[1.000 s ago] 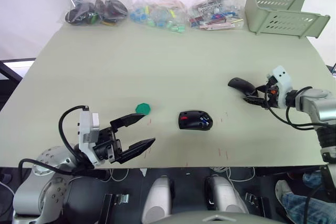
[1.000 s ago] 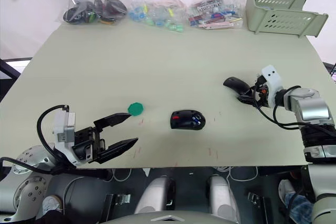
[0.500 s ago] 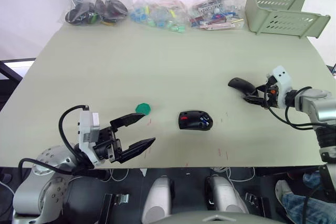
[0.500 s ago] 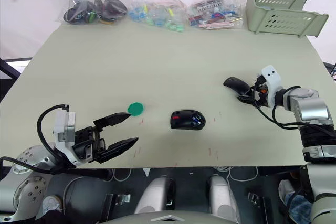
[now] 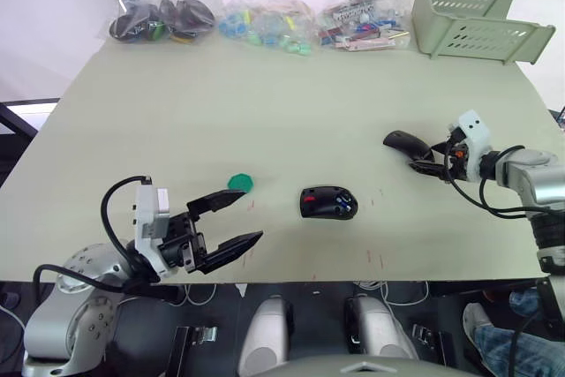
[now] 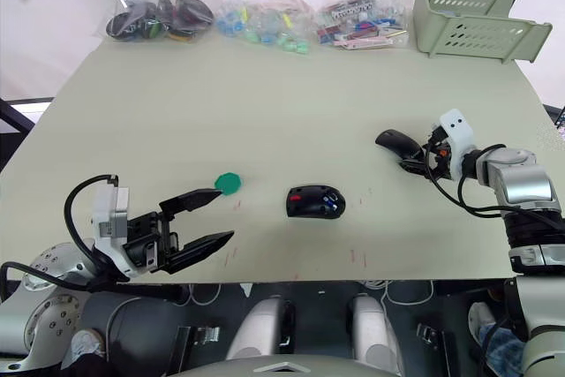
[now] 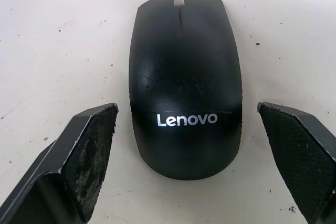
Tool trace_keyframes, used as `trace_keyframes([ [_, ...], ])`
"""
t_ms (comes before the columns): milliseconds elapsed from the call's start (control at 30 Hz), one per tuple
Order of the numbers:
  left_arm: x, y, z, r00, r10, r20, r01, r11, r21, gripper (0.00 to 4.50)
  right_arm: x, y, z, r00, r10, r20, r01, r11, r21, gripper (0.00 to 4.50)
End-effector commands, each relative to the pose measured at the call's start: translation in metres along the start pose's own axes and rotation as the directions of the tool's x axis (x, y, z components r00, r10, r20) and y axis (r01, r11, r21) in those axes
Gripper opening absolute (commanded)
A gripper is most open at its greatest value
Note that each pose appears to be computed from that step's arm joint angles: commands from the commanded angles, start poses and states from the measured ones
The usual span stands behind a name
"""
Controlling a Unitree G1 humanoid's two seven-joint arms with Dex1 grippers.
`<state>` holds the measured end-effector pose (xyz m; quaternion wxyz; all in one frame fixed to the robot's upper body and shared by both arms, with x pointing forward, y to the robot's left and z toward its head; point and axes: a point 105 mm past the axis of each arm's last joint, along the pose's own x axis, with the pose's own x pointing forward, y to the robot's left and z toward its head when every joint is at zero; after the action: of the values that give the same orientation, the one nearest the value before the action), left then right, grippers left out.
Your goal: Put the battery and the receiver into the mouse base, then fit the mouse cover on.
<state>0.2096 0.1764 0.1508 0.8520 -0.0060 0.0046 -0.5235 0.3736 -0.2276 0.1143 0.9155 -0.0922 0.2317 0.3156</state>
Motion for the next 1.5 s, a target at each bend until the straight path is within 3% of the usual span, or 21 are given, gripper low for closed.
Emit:
trace_keyframes([
  [33,0.001,-0.002,0.003,1.000,-0.016,0.008,0.015,1.000,0.021,4.50,-0.007,-0.005,0.009,0.999,-0.020,0.038,0.021,1.000,-0.021,4.49],
  [333,0.002,-0.001,0.003,1.000,-0.017,0.006,0.017,1.000,0.022,4.50,-0.008,-0.006,0.008,0.999,-0.022,0.038,0.023,0.999,-0.031,4.49],
  [433,0.002,-0.001,0.003,1.000,-0.019,0.008,0.019,1.000,0.022,4.50,-0.008,-0.006,0.008,0.999,-0.024,0.037,0.025,0.999,-0.030,3.80],
  [500,0.002,-0.001,0.002,1.000,-0.020,0.008,0.020,1.000,0.021,4.50,-0.008,-0.006,0.007,0.999,-0.025,0.033,0.027,0.999,-0.036,2.81],
  [800,0.002,0.001,0.002,1.000,-0.017,0.010,0.016,1.000,0.020,4.50,-0.011,-0.008,0.011,0.998,-0.039,0.040,0.042,0.997,-0.071,2.81],
  [933,0.000,0.000,0.002,1.000,-0.014,0.010,0.014,1.000,0.020,4.50,-0.025,0.004,0.034,0.995,0.020,0.099,-0.007,0.992,-0.126,2.81],
  [1067,-0.004,0.002,0.003,1.000,-0.011,0.009,0.011,1.000,0.016,4.50,-0.039,0.047,0.061,0.973,0.194,0.123,-0.158,0.954,-0.255,2.81],
  [1200,-0.011,0.000,0.004,0.999,-0.033,0.005,0.033,0.999,0.008,4.50,-0.048,0.111,0.084,0.900,0.428,0.077,-0.373,0.851,-0.370,2.81],
  [1367,-0.024,0.001,0.005,1.000,-0.030,0.007,0.030,0.998,0.060,4.50,-0.035,0.155,0.084,0.864,0.492,-0.111,-0.477,0.726,-0.496,2.81],
  [1500,-0.035,0.006,0.005,0.999,-0.037,0.008,0.037,0.998,0.047,4.50,-0.019,0.168,0.080,0.847,0.497,-0.187,-0.514,0.682,-0.520,2.81],
])
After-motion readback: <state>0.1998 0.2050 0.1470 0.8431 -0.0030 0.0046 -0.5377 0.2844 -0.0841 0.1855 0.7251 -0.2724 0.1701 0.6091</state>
